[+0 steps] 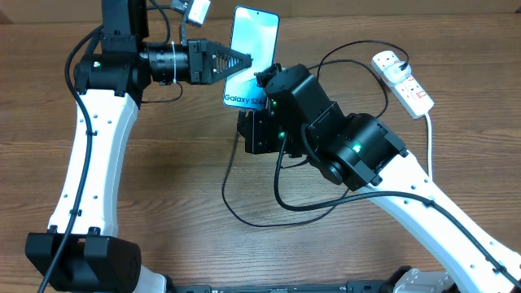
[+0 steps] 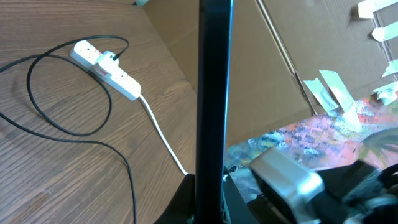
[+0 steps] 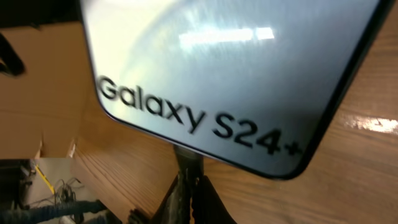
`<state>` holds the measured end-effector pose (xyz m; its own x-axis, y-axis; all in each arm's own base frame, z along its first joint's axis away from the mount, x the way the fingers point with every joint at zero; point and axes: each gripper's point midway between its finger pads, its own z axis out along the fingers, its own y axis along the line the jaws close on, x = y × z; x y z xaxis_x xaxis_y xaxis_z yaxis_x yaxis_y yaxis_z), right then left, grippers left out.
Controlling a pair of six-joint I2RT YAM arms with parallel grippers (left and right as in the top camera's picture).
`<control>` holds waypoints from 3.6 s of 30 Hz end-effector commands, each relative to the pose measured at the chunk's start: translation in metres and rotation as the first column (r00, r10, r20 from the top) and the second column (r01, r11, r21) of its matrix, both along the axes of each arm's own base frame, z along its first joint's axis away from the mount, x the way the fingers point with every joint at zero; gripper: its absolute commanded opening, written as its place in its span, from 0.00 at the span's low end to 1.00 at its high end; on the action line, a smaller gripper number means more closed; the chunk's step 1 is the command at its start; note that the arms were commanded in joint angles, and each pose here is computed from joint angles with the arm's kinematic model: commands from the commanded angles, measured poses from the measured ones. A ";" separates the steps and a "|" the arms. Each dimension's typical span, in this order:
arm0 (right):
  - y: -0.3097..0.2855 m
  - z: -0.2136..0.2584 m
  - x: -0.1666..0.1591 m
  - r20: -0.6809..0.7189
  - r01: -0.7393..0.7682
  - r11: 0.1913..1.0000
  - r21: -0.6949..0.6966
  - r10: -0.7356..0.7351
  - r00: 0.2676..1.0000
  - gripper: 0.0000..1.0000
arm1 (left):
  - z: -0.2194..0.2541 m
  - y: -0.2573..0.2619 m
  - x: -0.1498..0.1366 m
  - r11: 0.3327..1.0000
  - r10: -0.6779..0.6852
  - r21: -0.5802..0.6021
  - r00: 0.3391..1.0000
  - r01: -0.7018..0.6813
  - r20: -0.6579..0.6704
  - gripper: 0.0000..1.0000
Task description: Plug charger to phone and switch on socket
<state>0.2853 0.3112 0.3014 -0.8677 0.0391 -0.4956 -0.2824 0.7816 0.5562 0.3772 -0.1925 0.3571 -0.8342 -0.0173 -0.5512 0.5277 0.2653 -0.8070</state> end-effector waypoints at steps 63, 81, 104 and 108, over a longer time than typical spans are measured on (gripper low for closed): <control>-0.031 -0.006 0.027 -0.075 0.123 0.990 -0.068 -0.128 0.989 0.95 | -0.109 0.104 0.040 0.596 0.535 0.675 0.842 -0.434 0.069 0.05; -0.033 -0.068 0.142 -0.211 0.150 0.972 -0.183 -0.188 0.959 0.96 | -0.109 0.104 0.041 0.597 0.534 0.673 0.842 -0.436 0.072 0.04; -0.023 -0.215 0.219 -0.166 0.385 0.860 -0.334 -0.456 0.874 0.73 | -0.109 0.103 0.039 0.600 0.532 0.674 0.844 -0.431 0.067 0.04; -0.018 -0.241 0.213 -0.192 0.358 0.856 -0.373 -0.449 0.873 0.70 | -0.109 0.103 0.039 0.600 0.532 0.675 0.844 -0.431 0.066 0.04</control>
